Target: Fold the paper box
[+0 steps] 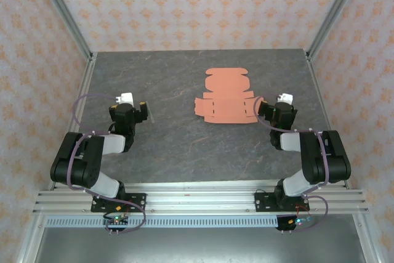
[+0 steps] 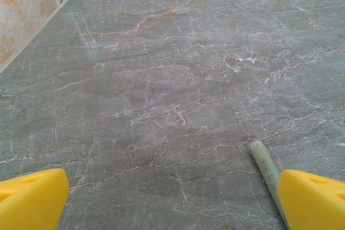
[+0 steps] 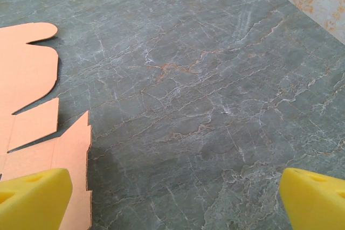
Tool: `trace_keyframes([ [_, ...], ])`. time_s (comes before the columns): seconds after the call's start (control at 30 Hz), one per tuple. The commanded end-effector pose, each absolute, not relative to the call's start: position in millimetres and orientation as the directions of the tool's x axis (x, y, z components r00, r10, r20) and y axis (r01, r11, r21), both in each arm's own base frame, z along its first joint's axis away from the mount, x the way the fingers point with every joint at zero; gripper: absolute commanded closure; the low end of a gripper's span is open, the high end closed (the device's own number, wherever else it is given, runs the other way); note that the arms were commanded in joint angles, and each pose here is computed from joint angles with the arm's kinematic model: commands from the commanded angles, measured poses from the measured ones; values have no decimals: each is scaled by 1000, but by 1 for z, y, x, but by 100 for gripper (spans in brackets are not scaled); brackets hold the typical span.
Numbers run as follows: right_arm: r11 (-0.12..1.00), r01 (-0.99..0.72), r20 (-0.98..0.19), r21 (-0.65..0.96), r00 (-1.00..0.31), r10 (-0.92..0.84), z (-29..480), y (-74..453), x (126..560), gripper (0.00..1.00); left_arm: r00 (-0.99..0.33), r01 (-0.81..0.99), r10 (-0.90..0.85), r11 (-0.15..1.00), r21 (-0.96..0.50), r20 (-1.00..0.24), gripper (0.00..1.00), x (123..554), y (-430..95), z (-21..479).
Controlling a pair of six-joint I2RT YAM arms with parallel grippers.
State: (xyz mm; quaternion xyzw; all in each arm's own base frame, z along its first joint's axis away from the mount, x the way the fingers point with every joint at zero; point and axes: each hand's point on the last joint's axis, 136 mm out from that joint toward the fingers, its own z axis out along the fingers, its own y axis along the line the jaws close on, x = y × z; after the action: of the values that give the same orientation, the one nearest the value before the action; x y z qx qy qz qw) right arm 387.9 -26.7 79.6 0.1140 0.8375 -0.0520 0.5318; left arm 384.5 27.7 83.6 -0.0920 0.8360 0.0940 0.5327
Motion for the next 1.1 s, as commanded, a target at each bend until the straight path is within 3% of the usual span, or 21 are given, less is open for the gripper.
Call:
trace_keyframes([
  [0.0, 966, 252, -916, 63, -369, 156, 89, -28, 394, 1, -379, -266, -43, 962, 64, -924, 0, 389, 33, 95],
  [0.97, 966, 252, -916, 63, -369, 156, 89, -28, 393, 1, -377, -265, -44, 962, 62, -925, 0, 390, 33, 96],
  [1.07, 939, 337, -925, 64, -333, 182, 98, -42, 388, 1, -379, -295, -52, 953, 67, -924, 0, 390, 38, 104],
])
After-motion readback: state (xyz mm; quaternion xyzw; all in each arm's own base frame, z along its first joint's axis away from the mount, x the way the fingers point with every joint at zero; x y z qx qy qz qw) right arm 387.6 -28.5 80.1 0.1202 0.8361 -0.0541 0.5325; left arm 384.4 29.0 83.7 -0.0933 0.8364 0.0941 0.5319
